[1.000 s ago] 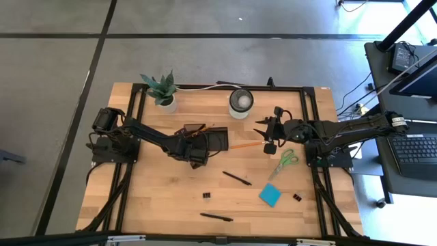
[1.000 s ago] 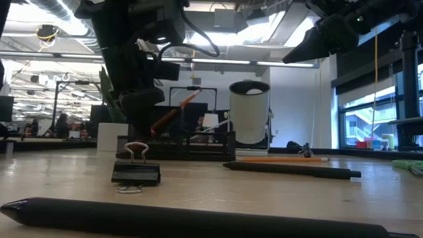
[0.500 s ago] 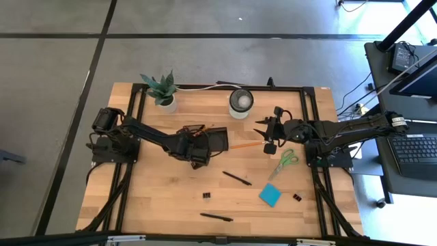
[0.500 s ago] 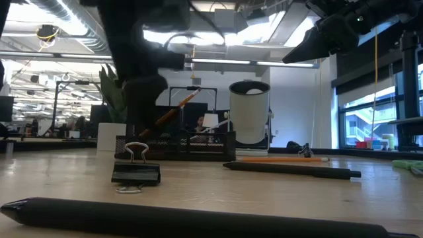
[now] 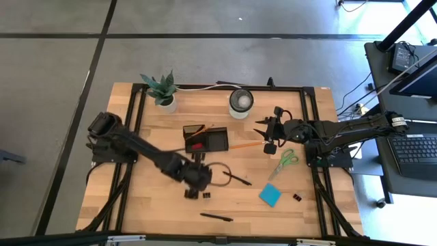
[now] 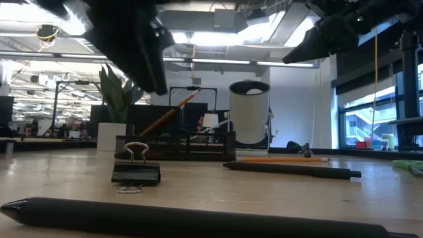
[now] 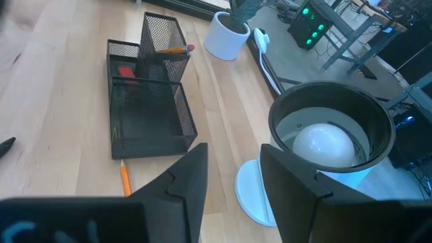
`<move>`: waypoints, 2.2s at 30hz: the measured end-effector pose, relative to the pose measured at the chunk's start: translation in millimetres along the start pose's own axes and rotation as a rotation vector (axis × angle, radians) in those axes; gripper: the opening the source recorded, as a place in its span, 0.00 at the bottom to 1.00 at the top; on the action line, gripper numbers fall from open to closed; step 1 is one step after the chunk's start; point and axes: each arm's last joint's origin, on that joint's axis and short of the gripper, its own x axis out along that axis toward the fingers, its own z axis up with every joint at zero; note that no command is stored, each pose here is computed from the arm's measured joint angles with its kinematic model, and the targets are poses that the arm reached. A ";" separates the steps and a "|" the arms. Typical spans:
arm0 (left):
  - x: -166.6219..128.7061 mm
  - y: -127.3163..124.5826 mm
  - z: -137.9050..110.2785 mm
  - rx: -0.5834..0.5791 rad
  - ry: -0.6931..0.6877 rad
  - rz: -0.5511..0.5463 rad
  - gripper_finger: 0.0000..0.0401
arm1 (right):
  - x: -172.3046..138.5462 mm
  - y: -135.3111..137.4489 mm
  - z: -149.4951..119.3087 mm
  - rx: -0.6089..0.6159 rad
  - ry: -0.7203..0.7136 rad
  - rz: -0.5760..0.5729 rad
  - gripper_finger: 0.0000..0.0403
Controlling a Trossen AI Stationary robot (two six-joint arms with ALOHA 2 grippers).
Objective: Pick and place office supplies into organizer
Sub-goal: Put the bottom left black binder clip in the desk organizer
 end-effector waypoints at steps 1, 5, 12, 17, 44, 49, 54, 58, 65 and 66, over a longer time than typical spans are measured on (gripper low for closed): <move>-2.1 -7.5 1.0 0.012 -0.029 -0.014 0.37 | 0.0 0.0 0.0 0.000 0.000 0.000 0.35; -9.8 -36.3 7.8 0.038 -0.182 -0.047 0.38 | 0.0 0.0 0.0 0.010 0.000 0.000 0.35; 14.3 -83.5 -2.7 0.190 -0.249 0.058 0.38 | 0.0 0.0 0.0 0.065 0.000 0.000 0.35; 25.0 -100.6 -11.4 0.151 -0.281 0.169 0.38 | -0.1 0.0 -0.1 0.084 0.001 0.001 0.35; 64.8 -114.2 -37.1 0.059 -0.141 0.180 0.35 | -0.1 0.1 -0.5 0.105 0.004 0.002 0.35; 64.9 -113.7 -37.8 0.063 -0.133 0.184 0.26 | 0.0 0.1 -0.7 0.104 0.006 0.002 0.35; 65.0 -113.5 -37.6 0.062 -0.134 0.183 0.17 | -0.1 0.2 -0.7 0.102 0.007 0.002 0.35; 64.7 -113.3 -37.2 0.060 -0.140 0.191 0.13 | 0.0 0.3 -1.3 0.099 0.013 0.003 0.35; 64.0 -112.7 -36.5 0.059 -0.152 0.212 0.05 | -0.1 0.7 -3.7 0.087 0.036 0.006 0.35; 63.9 -112.7 -36.2 0.058 -0.155 0.213 0.04 | -0.1 0.7 -3.8 0.087 0.036 0.006 0.35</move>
